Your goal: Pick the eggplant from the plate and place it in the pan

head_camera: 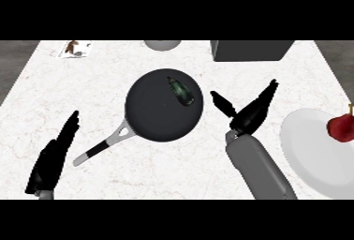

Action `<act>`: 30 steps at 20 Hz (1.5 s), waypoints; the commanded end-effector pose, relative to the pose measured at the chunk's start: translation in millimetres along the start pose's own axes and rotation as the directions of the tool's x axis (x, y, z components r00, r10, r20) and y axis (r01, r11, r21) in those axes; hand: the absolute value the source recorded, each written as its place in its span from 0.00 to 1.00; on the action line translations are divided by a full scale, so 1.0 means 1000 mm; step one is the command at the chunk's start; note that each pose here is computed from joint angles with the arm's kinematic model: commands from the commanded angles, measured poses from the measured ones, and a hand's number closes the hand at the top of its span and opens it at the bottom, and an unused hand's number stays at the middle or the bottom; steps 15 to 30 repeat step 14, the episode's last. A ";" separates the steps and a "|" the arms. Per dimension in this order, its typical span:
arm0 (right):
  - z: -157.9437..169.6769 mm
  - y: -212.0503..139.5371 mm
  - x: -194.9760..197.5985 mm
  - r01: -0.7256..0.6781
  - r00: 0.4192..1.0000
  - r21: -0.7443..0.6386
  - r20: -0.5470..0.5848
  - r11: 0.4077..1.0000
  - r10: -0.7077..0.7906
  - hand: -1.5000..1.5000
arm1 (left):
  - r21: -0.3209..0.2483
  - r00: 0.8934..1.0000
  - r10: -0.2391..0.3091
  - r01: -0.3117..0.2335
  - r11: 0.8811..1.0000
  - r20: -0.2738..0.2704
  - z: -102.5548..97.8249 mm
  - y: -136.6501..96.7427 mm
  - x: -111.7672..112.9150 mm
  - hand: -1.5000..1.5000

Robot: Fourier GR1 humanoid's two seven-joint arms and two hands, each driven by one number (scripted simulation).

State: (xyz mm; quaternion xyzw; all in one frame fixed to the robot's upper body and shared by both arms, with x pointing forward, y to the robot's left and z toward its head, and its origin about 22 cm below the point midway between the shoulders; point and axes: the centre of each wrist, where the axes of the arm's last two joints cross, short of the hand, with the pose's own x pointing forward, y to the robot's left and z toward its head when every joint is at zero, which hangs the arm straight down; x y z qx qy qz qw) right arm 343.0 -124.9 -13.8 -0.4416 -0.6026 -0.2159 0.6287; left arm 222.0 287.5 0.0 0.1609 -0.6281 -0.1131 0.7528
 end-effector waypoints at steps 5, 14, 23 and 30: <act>0.008 -0.102 -0.042 0.019 1.000 -0.054 0.020 0.998 -0.018 0.00 | 0.037 1.000 0.005 -0.004 0.999 -0.013 0.003 0.017 0.005 0.50; 0.044 -0.214 -0.037 -0.002 1.000 -0.020 0.020 1.000 0.002 0.00 | -0.011 1.000 0.002 -0.002 1.000 0.010 0.005 0.007 -0.010 0.50; 0.044 -0.214 -0.037 -0.002 1.000 -0.020 0.020 1.000 0.002 0.00 | -0.011 1.000 0.002 -0.002 1.000 0.010 0.005 0.007 -0.010 0.50; 0.044 -0.214 -0.037 -0.002 1.000 -0.020 0.020 1.000 0.002 0.00 | -0.011 1.000 0.002 -0.002 1.000 0.010 0.005 0.007 -0.010 0.50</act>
